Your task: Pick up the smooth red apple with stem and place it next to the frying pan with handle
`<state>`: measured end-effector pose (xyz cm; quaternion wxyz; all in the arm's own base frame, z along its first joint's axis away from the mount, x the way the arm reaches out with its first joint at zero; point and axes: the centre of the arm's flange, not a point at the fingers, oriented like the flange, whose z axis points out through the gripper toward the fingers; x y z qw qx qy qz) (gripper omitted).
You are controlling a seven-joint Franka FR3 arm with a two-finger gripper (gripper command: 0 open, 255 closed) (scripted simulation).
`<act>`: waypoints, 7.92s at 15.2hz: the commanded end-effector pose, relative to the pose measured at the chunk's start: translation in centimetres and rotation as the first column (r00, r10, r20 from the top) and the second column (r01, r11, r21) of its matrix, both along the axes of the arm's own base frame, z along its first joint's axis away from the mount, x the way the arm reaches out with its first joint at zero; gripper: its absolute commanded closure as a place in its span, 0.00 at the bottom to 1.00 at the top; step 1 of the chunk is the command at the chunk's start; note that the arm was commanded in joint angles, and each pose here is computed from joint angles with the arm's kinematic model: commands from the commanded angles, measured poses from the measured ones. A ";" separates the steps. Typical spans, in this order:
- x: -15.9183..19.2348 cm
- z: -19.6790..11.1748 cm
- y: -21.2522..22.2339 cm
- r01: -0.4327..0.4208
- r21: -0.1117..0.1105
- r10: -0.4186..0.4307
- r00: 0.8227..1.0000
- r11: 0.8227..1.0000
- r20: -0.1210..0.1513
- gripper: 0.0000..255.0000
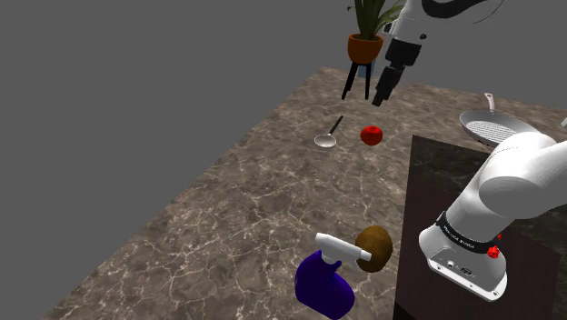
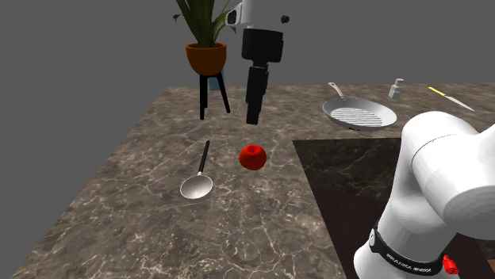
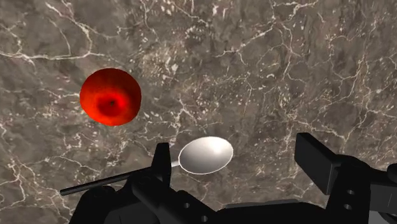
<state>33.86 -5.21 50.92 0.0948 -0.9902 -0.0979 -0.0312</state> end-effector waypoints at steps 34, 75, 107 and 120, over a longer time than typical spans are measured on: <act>5.4 -18.6 -11.2 -0.260 0.130 0.253 0.965 0.957 0.069 1.00; -3.1 -4.3 -17.4 -0.260 0.130 0.253 0.965 0.957 0.069 1.00; -37.2 -4.2 -42.4 -0.260 0.130 0.253 0.965 0.957 0.069 1.00; -49.5 -5.2 -51.4 -0.260 0.130 0.253 0.965 0.957 0.069 1.00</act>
